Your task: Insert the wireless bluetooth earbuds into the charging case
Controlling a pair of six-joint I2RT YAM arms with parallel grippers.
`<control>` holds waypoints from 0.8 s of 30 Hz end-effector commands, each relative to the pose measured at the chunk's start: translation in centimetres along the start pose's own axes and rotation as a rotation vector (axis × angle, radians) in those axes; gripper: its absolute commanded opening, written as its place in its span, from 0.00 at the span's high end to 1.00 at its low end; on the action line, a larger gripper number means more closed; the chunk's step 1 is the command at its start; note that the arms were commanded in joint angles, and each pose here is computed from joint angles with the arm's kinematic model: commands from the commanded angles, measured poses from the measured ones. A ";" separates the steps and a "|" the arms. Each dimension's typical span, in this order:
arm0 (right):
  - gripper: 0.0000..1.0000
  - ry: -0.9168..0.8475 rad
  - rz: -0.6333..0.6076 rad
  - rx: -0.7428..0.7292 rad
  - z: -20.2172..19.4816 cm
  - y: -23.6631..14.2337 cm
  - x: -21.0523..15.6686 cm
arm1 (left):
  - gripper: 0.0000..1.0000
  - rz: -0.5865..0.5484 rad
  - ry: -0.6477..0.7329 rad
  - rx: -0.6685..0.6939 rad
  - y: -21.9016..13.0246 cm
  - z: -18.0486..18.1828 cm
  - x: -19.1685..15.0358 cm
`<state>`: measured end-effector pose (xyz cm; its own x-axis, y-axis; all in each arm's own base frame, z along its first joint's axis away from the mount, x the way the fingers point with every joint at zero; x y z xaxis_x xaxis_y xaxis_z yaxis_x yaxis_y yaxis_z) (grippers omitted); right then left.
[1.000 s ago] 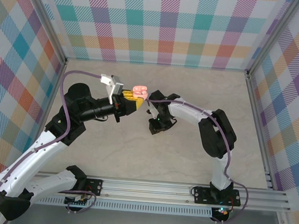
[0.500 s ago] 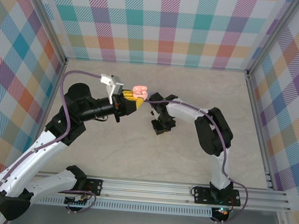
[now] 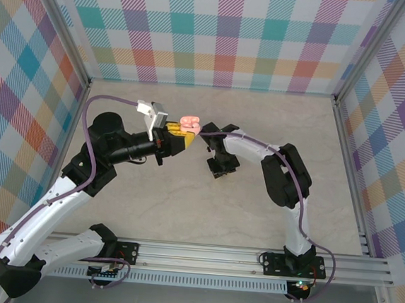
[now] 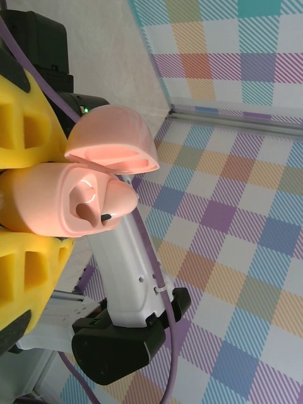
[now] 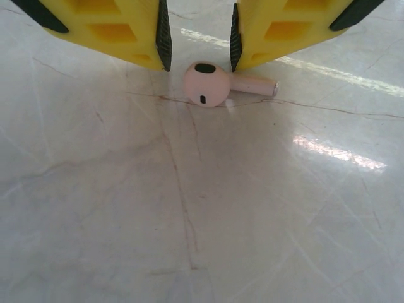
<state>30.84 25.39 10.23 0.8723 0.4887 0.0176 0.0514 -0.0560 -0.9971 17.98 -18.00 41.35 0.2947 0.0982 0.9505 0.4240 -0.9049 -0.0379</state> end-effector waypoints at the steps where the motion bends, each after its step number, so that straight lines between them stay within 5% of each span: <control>1: 0.67 -0.010 0.002 -0.008 -0.3 -0.7 0.2 | 0.95 -0.019 0.023 -0.024 0.0 -0.6 0.6; 16: 0.63 0.270 -0.013 0.128 -1.2 -0.7 0.5 | 0.95 -0.007 0.028 -0.028 0.1 -0.6 0.6; 24: 0.71 0.273 0.013 0.132 -1.0 0.0 1.0 | 0.95 -0.004 0.027 -0.028 0.1 -0.6 0.4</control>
<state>32.19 24.65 10.59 0.9672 0.2517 0.0334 0.0193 0.0583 -0.9981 18.25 -18.21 41.05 0.3019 0.0886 0.9492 0.4211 -0.9057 -0.0494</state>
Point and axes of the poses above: each hand's point on the last joint's axis, 136 mm out from that joint toward the fingers, its own y axis out along the fingers, its own z axis along the line the jaws close on, x = y × z, the point moved 8 cm from there along -y, back along the fingers, and after that the axes turned 3 degrees about -y, right-handed, at the moved point
